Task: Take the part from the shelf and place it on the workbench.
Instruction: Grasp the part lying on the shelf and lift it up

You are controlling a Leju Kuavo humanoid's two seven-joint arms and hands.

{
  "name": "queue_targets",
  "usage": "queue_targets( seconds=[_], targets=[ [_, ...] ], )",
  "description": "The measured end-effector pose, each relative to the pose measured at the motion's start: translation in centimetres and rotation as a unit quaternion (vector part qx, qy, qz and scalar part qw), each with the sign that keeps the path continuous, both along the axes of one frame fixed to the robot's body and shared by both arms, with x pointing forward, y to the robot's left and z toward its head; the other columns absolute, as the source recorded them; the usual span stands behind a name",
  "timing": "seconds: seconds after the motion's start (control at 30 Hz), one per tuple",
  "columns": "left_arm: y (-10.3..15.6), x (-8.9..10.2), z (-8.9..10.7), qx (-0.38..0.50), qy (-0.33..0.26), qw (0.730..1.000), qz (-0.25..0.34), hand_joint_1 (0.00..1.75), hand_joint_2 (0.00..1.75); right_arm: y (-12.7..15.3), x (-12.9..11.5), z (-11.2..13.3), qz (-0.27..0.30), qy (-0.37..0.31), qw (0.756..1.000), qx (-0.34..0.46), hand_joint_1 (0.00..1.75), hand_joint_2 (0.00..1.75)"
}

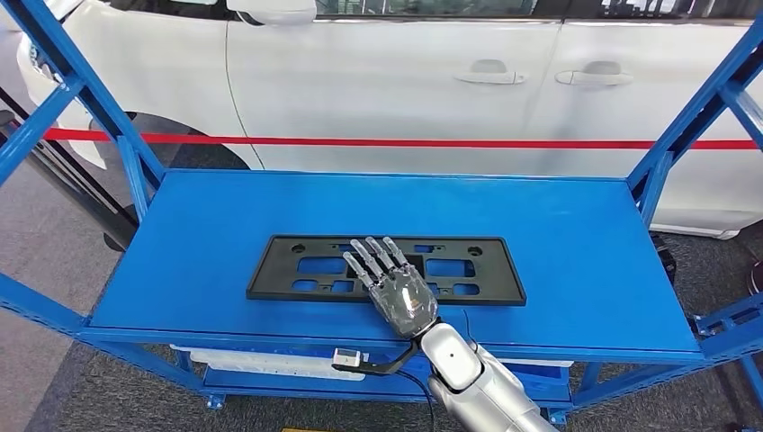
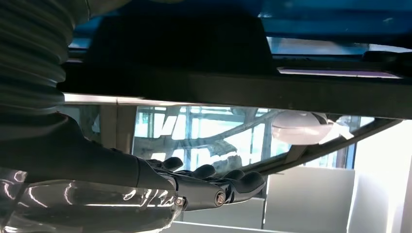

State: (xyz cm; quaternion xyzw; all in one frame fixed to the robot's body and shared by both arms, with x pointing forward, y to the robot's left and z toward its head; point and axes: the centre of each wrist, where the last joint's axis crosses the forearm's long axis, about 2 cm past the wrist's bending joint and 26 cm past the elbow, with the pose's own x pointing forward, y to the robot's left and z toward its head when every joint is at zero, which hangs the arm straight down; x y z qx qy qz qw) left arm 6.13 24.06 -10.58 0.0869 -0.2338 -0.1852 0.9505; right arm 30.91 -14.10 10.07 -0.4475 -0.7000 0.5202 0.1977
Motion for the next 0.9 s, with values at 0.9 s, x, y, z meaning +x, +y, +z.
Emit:
queue_targets(
  seconds=[0.9],
  targets=[
    [-0.3, 0.0, 0.0, -0.001, -0.004, 1.0, -0.001, 0.0, 0.0, 0.4, 5.7, 1.0, -0.197, 0.092, 0.974, -0.06, 0.0, 1.75]
  ],
)
